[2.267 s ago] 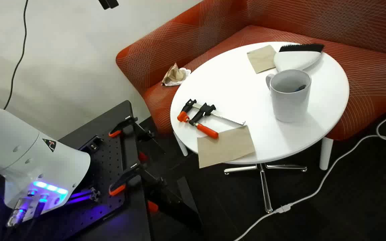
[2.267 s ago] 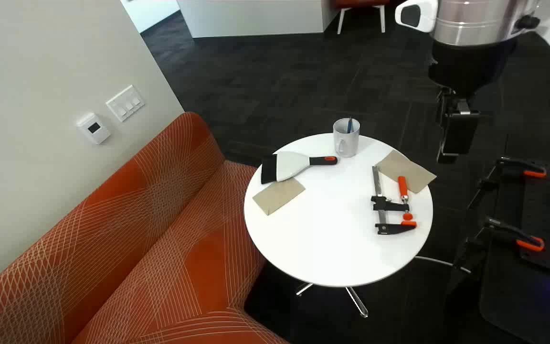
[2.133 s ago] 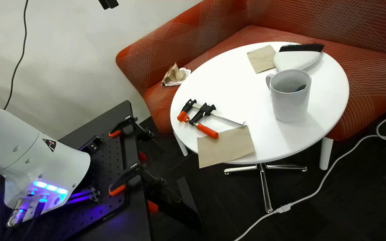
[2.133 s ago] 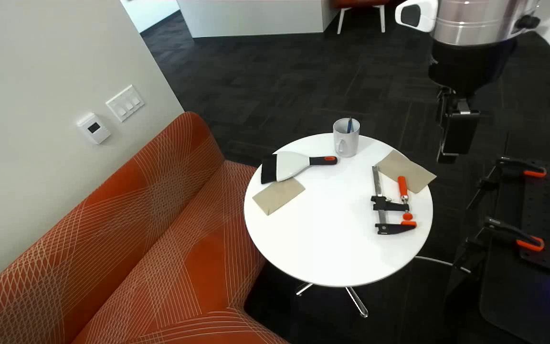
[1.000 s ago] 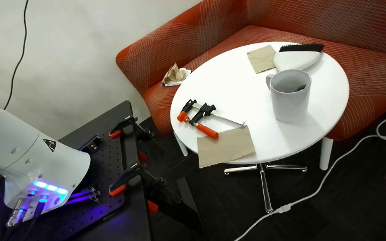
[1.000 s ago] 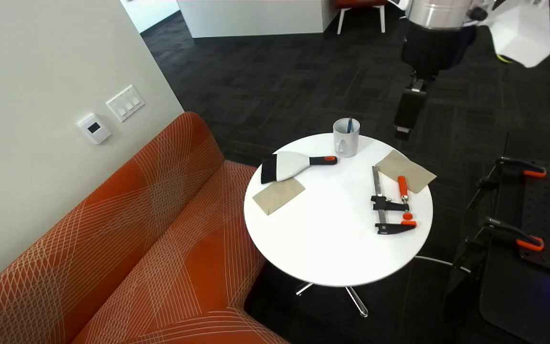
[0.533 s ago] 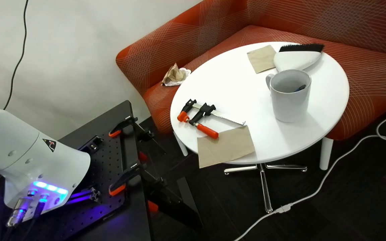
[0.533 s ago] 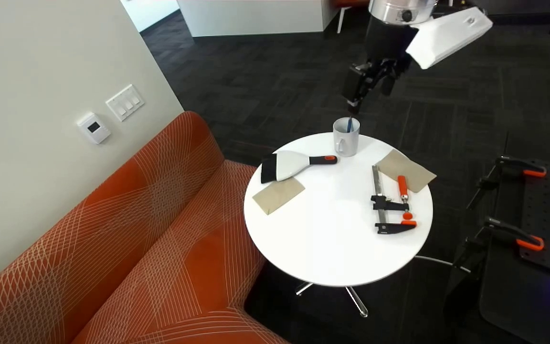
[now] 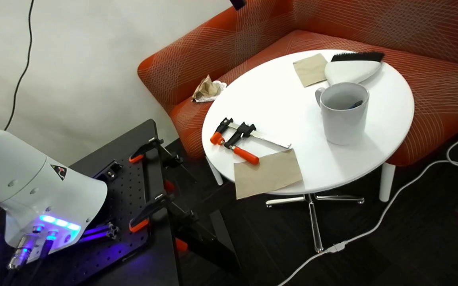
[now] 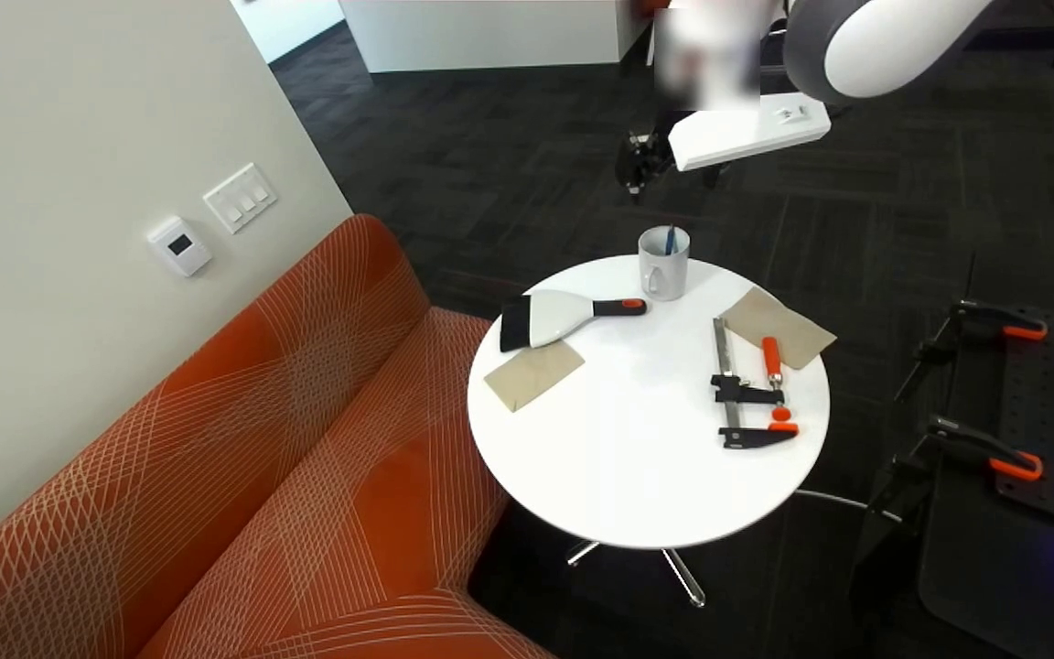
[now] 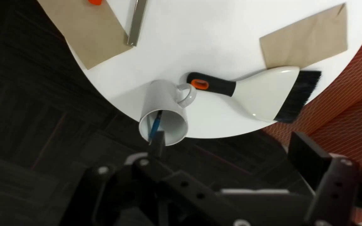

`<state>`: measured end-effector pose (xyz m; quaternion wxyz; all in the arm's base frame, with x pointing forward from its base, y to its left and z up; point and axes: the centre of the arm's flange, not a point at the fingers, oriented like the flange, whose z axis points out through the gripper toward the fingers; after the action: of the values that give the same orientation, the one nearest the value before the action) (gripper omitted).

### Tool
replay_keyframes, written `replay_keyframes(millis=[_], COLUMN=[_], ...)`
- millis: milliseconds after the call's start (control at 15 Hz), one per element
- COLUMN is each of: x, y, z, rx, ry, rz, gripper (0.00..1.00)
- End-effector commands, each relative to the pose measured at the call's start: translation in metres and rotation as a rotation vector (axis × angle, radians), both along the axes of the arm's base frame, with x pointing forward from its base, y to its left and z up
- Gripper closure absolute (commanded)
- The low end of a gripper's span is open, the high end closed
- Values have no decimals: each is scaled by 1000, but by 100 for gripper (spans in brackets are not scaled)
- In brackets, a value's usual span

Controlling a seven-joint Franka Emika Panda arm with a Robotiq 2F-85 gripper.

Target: Put the pen on the table

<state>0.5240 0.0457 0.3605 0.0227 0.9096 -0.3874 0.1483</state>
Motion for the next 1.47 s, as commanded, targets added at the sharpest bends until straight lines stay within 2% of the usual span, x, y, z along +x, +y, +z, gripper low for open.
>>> replay_keyframes(millis=[0, 467, 933, 1400], x=[3, 4, 39, 71], y=[-6, -6, -30, -55], z=[-6, -12, -40, -76], rx=[-13, -17, 60, 90], ry=[-4, 4, -4, -26], rz=[-52, -58, -330, -582], gripper=[0, 0, 0, 0])
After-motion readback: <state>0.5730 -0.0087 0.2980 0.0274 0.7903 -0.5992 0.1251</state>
